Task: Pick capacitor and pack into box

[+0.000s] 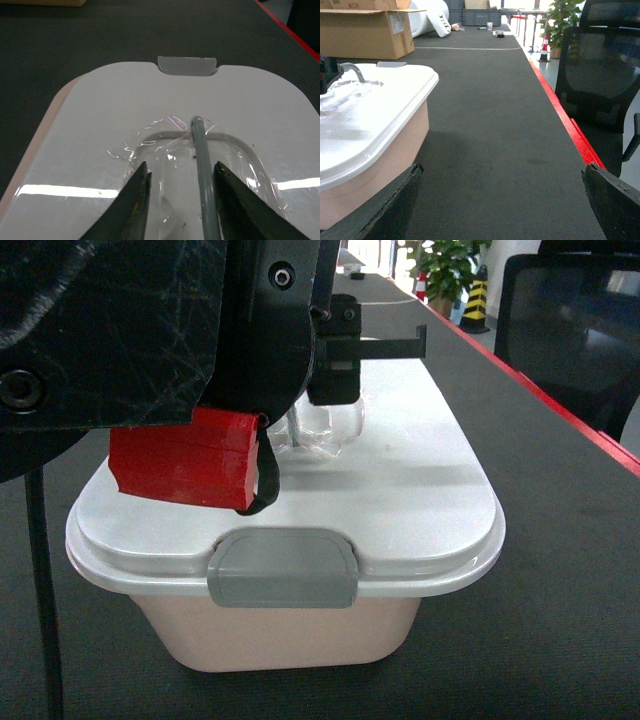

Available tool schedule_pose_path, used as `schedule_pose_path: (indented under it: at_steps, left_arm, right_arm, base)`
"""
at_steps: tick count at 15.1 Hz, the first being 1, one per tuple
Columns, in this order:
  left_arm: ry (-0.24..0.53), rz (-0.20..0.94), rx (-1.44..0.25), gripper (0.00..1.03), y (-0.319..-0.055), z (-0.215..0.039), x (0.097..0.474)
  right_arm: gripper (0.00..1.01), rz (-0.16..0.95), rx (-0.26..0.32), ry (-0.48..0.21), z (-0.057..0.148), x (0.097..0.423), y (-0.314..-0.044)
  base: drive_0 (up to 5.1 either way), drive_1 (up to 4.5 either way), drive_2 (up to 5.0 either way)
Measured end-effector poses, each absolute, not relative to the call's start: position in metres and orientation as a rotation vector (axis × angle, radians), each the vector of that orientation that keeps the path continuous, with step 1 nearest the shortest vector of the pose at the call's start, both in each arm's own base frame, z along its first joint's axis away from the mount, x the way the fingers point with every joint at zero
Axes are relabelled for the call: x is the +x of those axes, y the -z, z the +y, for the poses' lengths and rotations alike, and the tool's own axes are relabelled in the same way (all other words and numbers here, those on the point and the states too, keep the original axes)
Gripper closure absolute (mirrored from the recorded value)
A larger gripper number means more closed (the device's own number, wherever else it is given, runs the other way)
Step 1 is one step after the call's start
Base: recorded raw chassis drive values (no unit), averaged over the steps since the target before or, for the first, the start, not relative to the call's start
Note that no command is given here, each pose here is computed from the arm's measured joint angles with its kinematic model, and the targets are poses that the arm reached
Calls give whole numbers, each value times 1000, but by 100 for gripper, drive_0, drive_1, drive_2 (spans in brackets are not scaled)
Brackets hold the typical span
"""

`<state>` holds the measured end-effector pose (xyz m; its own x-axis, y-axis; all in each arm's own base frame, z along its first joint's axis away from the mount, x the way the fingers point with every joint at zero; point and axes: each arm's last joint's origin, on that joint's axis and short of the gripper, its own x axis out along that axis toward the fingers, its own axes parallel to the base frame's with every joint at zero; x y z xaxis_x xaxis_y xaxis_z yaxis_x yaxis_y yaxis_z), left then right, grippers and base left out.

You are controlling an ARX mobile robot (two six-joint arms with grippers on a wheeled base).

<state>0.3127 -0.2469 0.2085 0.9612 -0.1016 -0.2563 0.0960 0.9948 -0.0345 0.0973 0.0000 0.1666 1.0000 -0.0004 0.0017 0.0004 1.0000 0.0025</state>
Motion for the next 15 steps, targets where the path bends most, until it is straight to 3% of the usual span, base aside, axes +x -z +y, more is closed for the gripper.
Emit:
schedule_pose_path:
  at_steps: [1,2,3,4,7,9,11,13,15]
  left_arm:
    - [97,250,-29,57,-210,-245,313]
    - [83,209,-58,35,-216,-236,312]
    - [27,77,-121,6,-244,-207,312]
    - [-4,14,-139,3,-253,-191,313]
    - [-95,-145,-134,5,-251,-117,299]
    - [-80,-186,-120,5,-245,-81,264]
    - [-58,-177,-96,5,-233,-65,237]
    - [-48,-117,-62,7,-222,-64,233]
    - [5,1,-17,23,-215,-55,225]
  right_arm:
    - [3,-2,2,0,0,97,-167]
    - [3,-2,2,0,0,97,-167]
    - [3,-2,2,0,0,97,-167]
    - [3,-2,2,1,0,97,-167]
    - [3,-2,2,0,0,97,-167]
    - [3,-2,2,0,0,97,-167]
    - [3,-2,2,0,0,97,-167]
    - [3,-2,2,0,0,97,-167]
    - [3,-1,2,1,0,97,-166]
  base:
    - [0,0,0]
    - [0,0,0]
    - [0,0,0]
    - [0,0,0]
    - [0,0,0]
    - [0,0,0]
    - [0,0,0]
    - [0,0,0]
    - [0,0,0]
